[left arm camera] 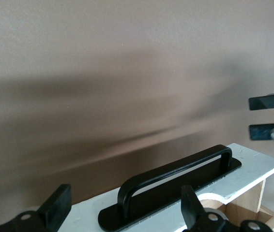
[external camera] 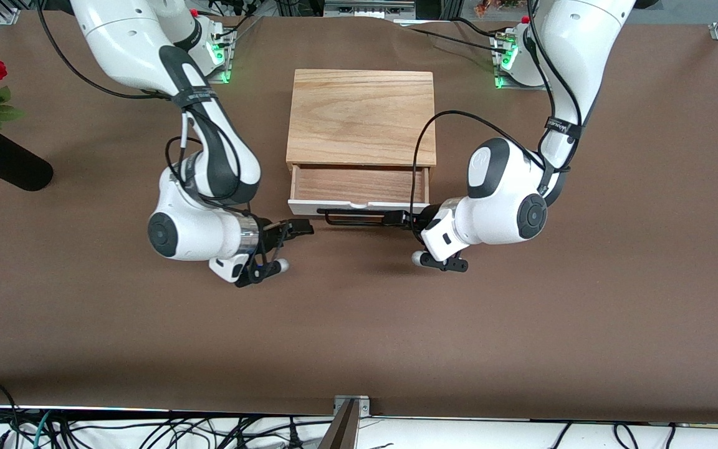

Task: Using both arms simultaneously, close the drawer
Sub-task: 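Bring both grippers against the white drawer front beside the black handle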

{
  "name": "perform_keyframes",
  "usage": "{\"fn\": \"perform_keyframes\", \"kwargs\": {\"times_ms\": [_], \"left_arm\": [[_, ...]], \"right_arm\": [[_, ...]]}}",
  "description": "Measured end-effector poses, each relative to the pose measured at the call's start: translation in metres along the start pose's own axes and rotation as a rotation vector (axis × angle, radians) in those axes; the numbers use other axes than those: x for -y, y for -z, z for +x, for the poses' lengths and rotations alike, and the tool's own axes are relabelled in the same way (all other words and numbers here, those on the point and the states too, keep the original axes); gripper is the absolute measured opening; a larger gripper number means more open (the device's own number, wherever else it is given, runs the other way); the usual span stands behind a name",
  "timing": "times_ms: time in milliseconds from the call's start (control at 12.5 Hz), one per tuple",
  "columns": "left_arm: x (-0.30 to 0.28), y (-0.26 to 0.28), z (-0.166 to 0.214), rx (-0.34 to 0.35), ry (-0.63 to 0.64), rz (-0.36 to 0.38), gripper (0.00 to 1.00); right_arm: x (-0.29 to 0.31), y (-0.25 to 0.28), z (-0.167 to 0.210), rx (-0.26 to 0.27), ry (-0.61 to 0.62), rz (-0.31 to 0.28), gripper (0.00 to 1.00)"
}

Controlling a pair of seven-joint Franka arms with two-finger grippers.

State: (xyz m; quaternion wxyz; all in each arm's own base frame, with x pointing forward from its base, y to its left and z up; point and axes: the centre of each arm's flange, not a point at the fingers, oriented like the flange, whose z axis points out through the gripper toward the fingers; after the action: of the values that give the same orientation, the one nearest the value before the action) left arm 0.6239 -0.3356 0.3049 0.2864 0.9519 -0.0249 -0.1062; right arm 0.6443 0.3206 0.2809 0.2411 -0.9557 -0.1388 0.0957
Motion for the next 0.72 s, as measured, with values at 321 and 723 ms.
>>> {"fn": "perform_keyframes", "kwargs": {"times_ms": [321, 723], "left_arm": [[-0.003, -0.006, -0.003, 0.013, -0.004, 0.004, 1.0], [-0.006, -0.012, -0.007, 0.023, -0.01, 0.007, 1.0]], "right_arm": [[0.0, -0.003, -0.002, 0.023, -0.003, 0.002, 1.0], [-0.001, -0.008, -0.013, 0.121, -0.015, 0.035, 1.0]]}}
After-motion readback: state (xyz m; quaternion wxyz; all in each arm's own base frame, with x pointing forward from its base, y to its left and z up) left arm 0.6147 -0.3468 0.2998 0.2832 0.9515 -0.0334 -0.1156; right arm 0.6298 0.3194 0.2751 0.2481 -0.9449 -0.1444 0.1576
